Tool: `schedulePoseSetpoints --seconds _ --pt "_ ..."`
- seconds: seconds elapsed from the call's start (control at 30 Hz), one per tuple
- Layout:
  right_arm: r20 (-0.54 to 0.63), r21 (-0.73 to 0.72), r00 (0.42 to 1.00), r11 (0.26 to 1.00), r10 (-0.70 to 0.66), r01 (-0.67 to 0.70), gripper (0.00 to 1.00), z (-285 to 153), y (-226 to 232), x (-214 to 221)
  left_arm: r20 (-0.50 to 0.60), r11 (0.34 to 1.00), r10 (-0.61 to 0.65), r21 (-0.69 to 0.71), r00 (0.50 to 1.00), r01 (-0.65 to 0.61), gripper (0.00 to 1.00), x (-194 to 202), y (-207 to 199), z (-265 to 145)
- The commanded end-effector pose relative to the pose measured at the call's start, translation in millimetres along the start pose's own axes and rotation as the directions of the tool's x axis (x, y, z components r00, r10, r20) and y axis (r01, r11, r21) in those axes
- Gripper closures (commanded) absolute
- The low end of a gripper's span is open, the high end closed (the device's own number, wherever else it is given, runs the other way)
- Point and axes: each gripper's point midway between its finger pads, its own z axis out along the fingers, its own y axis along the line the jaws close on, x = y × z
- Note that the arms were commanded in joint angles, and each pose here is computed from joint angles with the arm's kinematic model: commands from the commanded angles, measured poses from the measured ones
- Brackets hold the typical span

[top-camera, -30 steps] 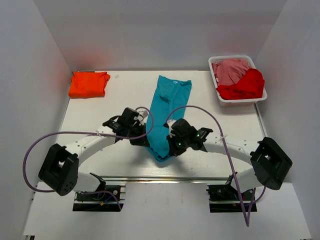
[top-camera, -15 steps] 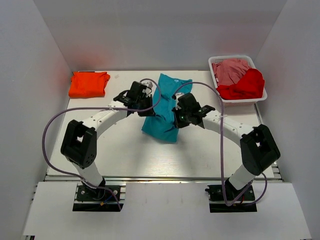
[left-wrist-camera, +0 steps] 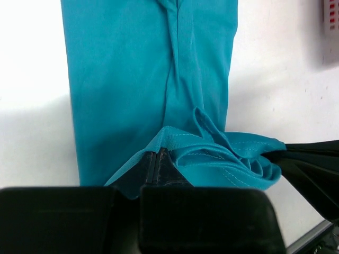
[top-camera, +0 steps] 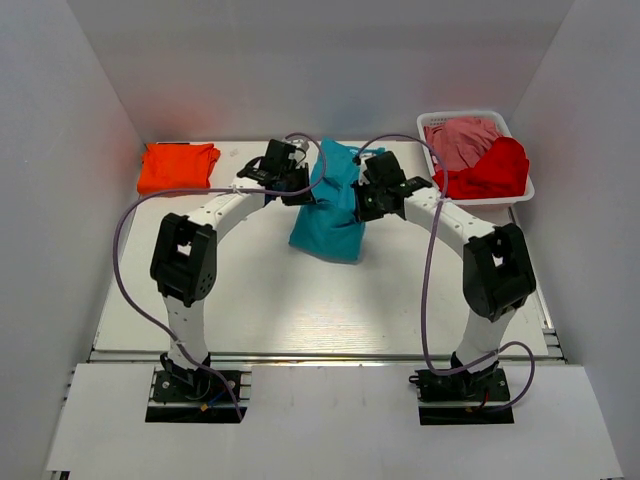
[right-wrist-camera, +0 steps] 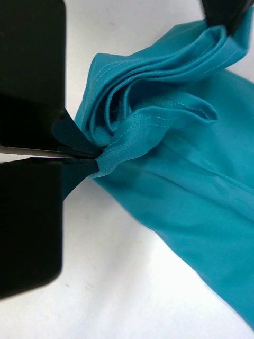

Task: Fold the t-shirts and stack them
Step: Fold the folded rectangular tshirt in 1/3 of the way

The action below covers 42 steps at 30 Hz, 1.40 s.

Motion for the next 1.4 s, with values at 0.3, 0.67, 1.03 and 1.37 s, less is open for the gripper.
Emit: schedulePoseSetpoints --seconds 0.3,0.67,1.03,1.37 --pt "0.086 0.021 0.996 1.0 0.014 -0.016 1.0 9 -32 -57 0.113 0.996 0.018 0.081 0.993 -0.028 1.0 -51 -5 2" --pt "0.134 0.025 0.991 1.0 -0.011 0.007 1.0 8 -49 -79 0.195 0.991 0.045 0.118 0.98 -0.069 1.0 -75 -7 -1" --pt "0.148 0.036 0.989 0.999 -0.009 0.003 1.0 39 -77 -92 0.212 0.993 0.01 0.116 0.977 -0.035 1.0 -86 9 34" --pt "0.178 0.005 0.984 1.0 0.018 -0.02 1.0 76 -97 -102 0.198 0.994 -0.019 0.11 0.98 -0.002 1.0 -85 27 76"
